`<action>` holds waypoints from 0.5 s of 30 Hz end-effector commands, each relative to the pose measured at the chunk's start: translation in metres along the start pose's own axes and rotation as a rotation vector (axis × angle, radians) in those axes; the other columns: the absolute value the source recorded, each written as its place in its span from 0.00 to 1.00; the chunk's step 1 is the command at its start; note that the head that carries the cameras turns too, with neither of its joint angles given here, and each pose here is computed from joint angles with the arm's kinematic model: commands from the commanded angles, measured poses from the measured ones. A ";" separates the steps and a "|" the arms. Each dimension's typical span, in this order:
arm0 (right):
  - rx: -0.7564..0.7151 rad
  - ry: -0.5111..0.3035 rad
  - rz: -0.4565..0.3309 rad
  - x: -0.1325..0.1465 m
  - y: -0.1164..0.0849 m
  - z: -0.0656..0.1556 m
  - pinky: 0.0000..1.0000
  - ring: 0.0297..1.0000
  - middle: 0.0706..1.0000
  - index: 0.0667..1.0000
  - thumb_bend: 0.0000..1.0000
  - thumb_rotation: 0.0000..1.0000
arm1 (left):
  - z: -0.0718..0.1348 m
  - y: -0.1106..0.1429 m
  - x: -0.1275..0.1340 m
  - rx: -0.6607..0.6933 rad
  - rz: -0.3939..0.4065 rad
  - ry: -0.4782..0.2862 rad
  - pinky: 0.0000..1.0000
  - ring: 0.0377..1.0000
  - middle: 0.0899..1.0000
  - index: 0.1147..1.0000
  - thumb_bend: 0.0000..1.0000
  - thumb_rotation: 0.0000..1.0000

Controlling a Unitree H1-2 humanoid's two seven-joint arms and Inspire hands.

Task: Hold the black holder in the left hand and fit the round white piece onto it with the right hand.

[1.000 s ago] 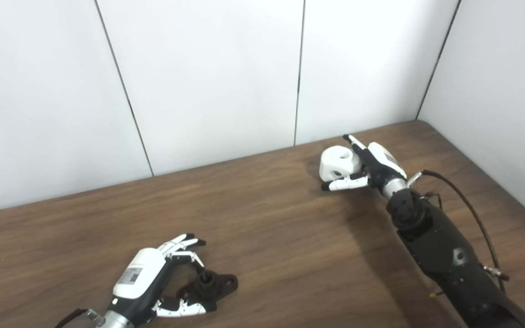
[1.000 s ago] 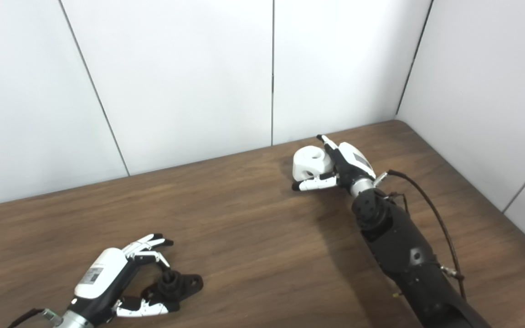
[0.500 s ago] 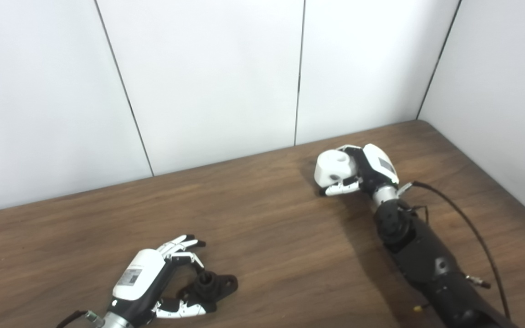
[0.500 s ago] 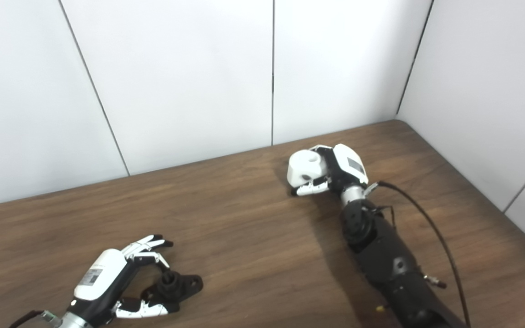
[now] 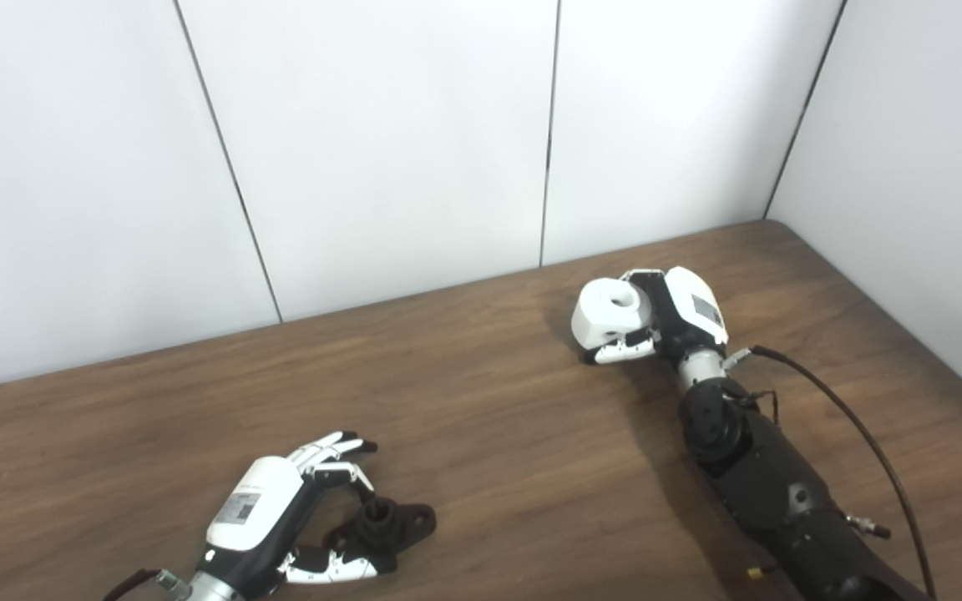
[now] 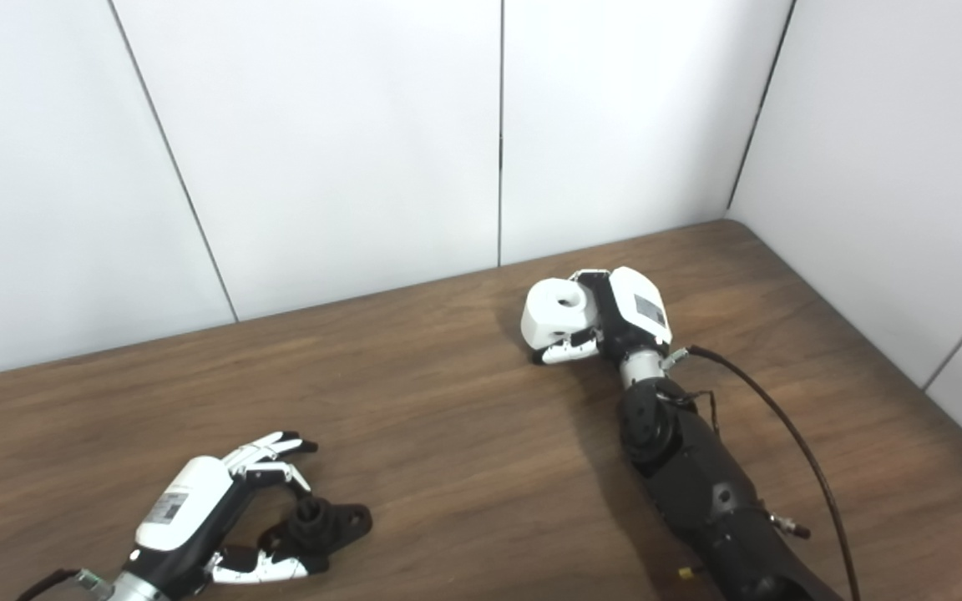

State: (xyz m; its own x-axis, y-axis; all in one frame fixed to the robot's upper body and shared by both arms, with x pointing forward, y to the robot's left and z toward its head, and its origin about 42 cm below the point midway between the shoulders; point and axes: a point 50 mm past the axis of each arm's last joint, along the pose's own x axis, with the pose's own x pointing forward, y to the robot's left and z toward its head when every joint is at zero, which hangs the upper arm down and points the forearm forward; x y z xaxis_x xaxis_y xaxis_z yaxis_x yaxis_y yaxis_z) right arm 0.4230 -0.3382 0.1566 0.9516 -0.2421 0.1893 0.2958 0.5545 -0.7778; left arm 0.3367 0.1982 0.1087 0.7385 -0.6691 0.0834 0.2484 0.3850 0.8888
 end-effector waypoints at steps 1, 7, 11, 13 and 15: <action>-0.005 -0.039 -0.024 0.005 -0.005 0.009 0.62 0.71 0.70 0.45 0.52 0.13 | -0.012 -0.037 -0.033 0.014 -0.201 0.084 0.83 0.90 0.83 0.41 0.52 0.05; 0.043 -0.105 -0.012 0.006 -0.013 0.027 0.62 0.71 0.70 0.45 0.52 0.13 | -0.011 -0.038 -0.033 0.022 -0.207 0.092 0.84 0.90 0.83 0.41 0.52 0.05; 0.086 -0.203 0.036 0.001 -0.028 0.061 0.64 0.74 0.72 0.44 0.52 0.13 | -0.009 -0.038 -0.032 0.011 -0.198 0.095 0.85 0.91 0.84 0.41 0.52 0.05; 0.101 -0.249 0.055 -0.003 -0.033 0.072 0.65 0.74 0.72 0.44 0.52 0.13 | -0.009 -0.039 -0.031 0.012 -0.191 0.096 0.84 0.91 0.83 0.41 0.52 0.05; 0.127 -0.291 0.092 -0.011 -0.037 0.090 0.68 0.76 0.73 0.44 0.52 0.13 | -0.010 -0.040 -0.029 0.013 -0.188 0.101 0.84 0.91 0.83 0.41 0.52 0.05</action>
State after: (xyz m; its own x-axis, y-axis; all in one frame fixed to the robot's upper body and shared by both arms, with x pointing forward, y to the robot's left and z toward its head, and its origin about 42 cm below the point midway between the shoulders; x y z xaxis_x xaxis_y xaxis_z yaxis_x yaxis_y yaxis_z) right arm 0.4045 -0.2923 0.2067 0.9744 0.0038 0.2247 0.1684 0.6497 -0.7413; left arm 0.3357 0.1970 0.1094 0.7375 -0.6701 0.0834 0.2420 0.3776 0.8938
